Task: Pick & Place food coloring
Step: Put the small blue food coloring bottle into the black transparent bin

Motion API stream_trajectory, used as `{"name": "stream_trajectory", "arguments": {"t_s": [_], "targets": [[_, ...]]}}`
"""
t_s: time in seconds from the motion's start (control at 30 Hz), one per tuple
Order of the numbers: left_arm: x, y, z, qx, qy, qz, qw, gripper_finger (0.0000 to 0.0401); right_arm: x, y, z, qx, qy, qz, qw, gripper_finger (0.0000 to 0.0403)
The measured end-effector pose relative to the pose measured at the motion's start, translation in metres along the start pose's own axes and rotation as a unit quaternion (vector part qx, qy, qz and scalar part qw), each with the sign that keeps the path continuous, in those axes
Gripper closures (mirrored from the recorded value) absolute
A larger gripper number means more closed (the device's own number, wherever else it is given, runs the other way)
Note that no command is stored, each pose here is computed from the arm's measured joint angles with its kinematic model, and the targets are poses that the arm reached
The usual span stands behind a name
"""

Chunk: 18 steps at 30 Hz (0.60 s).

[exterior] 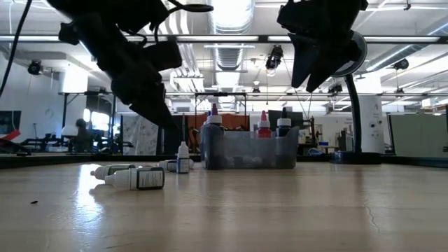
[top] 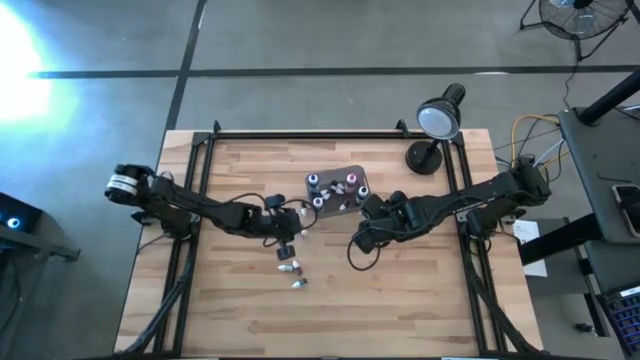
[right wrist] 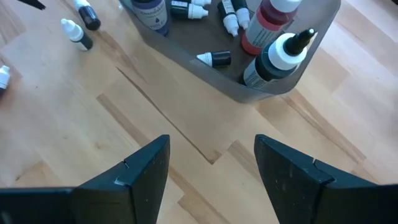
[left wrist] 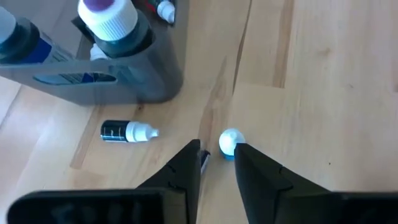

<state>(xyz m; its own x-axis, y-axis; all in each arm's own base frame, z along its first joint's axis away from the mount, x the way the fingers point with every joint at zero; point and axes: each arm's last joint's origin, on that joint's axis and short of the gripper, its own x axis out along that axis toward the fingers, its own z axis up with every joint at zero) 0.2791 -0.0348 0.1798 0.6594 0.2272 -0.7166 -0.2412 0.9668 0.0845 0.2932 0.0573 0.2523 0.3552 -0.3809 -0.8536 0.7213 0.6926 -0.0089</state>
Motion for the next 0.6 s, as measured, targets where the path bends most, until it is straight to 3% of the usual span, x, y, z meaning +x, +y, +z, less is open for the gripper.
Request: {"name": "stream_trajectory", "arguments": {"t_s": [0.33,0.6], "targets": [[0.014,-0.007,-0.007,0.012,0.021,-0.013,1.000,0.0325,0.001,0.000,0.000,0.009,0.001,0.000,1.000,0.0174],[0.023,-0.010,-0.005,0.006,0.000,-0.018,1.000,0.0325,0.001,0.000,-0.001,0.007,0.002,-0.001,1.000,0.0174]]}}
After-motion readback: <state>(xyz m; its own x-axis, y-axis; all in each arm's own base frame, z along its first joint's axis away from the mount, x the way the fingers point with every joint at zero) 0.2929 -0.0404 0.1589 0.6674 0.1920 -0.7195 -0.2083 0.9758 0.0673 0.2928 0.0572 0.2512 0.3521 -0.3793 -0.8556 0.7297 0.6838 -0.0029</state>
